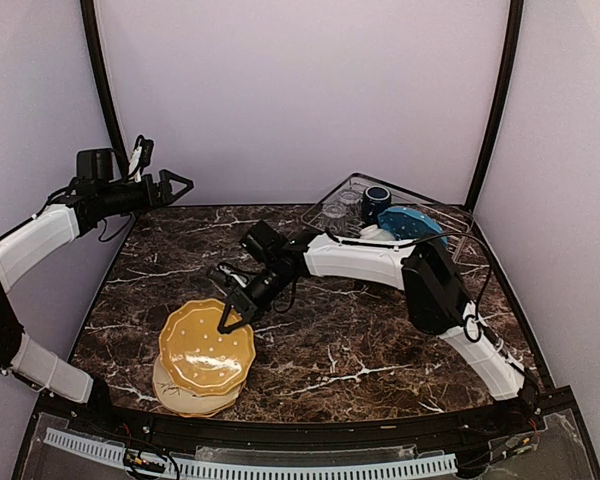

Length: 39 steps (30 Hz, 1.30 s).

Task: Unload the mixed dishes from the dish rack
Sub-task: Place the plate with another plate.

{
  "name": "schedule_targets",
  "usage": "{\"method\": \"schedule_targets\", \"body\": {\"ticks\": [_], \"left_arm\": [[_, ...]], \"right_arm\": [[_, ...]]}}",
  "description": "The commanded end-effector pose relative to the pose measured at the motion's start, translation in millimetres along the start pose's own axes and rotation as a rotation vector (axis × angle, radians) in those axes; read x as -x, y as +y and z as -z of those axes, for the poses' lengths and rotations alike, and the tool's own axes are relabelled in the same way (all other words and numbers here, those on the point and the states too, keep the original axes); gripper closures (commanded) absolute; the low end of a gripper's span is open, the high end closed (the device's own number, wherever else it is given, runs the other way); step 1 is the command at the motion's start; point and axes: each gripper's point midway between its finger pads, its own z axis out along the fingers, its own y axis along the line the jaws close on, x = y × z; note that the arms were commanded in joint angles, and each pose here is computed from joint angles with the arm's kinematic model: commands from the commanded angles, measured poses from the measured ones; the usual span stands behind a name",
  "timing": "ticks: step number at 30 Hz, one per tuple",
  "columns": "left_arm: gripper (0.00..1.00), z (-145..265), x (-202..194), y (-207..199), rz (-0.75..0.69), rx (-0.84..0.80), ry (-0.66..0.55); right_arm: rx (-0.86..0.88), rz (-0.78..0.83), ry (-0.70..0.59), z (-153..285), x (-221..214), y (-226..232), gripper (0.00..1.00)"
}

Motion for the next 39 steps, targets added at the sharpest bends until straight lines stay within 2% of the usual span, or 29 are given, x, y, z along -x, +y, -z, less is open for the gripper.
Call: {"method": "schedule_targets", "body": {"ticks": [1,4,9,18,28,35,39], "left_arm": [[0.01,-2,-3,1,0.013,-0.015,0.008],[0.01,-2,-4,2,0.016,-0.017,0.01],[0.01,-4,-5,2,0.025,-0.023,0.015],[0.01,-4,-5,2,0.025,-0.024,0.014],[0.01,-5,-5,1,0.03,-0.032,0.015],[0.01,-6,-6,0,0.036,-0.04,0.015],[0.01,-5,-6,1,0.034,-0.036,0.014]], "right_arm": [[0.123,0.092,-0.015,3,17,40,1.0],[0.125,0.081,-0.005,0,16,36,0.99],[0.115,0.084,-0.003,0,16,36,0.9],[0.016,0.145,-0.008,6,19,37,0.61],[-0.168,0.254,0.045,-4,9,30,0.4],[-0.274,0.393,0.08,-17,3,35,0.27],[-0.343,0.407,0.067,-14,8,29,0.24]]}}
